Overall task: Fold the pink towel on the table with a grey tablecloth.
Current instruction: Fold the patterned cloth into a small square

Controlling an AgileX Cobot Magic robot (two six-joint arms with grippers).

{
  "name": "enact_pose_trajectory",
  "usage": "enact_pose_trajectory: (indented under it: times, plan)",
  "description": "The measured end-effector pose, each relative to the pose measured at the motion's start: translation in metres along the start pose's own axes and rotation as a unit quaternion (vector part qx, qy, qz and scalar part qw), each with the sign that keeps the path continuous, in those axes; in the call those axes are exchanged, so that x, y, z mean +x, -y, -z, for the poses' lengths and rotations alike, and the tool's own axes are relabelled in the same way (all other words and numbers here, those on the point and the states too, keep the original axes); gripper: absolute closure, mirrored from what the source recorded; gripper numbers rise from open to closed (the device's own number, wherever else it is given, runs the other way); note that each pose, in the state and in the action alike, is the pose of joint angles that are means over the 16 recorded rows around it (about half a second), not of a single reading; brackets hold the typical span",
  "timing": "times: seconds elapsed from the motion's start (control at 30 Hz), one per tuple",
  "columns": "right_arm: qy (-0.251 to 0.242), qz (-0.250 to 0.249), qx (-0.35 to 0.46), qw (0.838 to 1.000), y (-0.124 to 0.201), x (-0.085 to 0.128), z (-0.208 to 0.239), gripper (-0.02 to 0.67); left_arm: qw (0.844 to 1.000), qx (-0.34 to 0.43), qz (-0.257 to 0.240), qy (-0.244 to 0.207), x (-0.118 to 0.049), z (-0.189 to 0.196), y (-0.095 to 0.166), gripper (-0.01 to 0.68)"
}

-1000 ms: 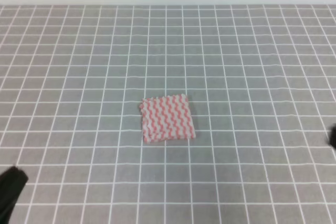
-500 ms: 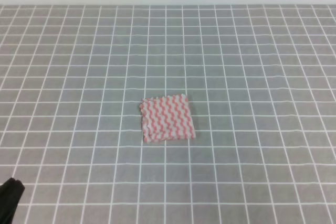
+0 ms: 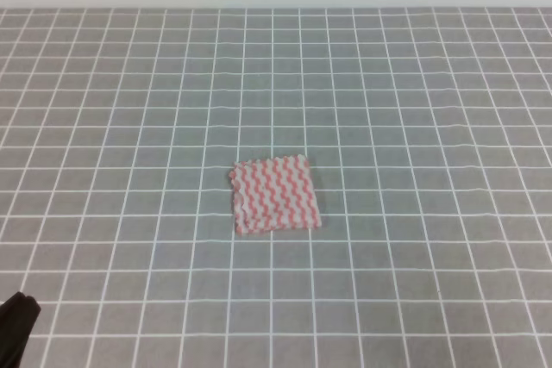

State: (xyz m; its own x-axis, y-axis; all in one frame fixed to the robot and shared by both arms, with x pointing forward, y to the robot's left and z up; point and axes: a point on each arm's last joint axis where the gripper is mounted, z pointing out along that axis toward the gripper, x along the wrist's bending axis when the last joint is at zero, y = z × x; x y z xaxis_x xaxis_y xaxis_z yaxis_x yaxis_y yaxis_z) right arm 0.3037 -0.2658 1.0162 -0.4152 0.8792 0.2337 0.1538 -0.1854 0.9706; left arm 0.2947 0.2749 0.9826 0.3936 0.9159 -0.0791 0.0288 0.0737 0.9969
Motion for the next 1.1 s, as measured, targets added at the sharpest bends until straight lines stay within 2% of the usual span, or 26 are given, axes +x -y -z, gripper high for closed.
enact_pose_trajectory:
  times: [0.23,0.47,0.77,1.1]
  plan:
    - [0.008,0.019,0.008,1.0,0.005,-0.002,0.0,0.664,1.0,0.0,0.0,0.0,0.0,0.0,0.0,0.673]
    - [0.044,0.041,-0.017,0.998,0.006,-0.007,0.008,0.664,1.0,0.0,0.0,0.0,0.0,0.0,0.0,0.673]
    - [0.092,0.049,-0.049,0.993,0.015,-0.012,0.019,0.664,1.0,0.001,0.0,0.0,0.0,0.0,0.0,0.673]
    - [0.107,0.053,-0.062,0.991,0.02,-0.015,0.02,0.664,1.0,0.001,0.0,-0.002,0.0,0.0,0.001,0.673]
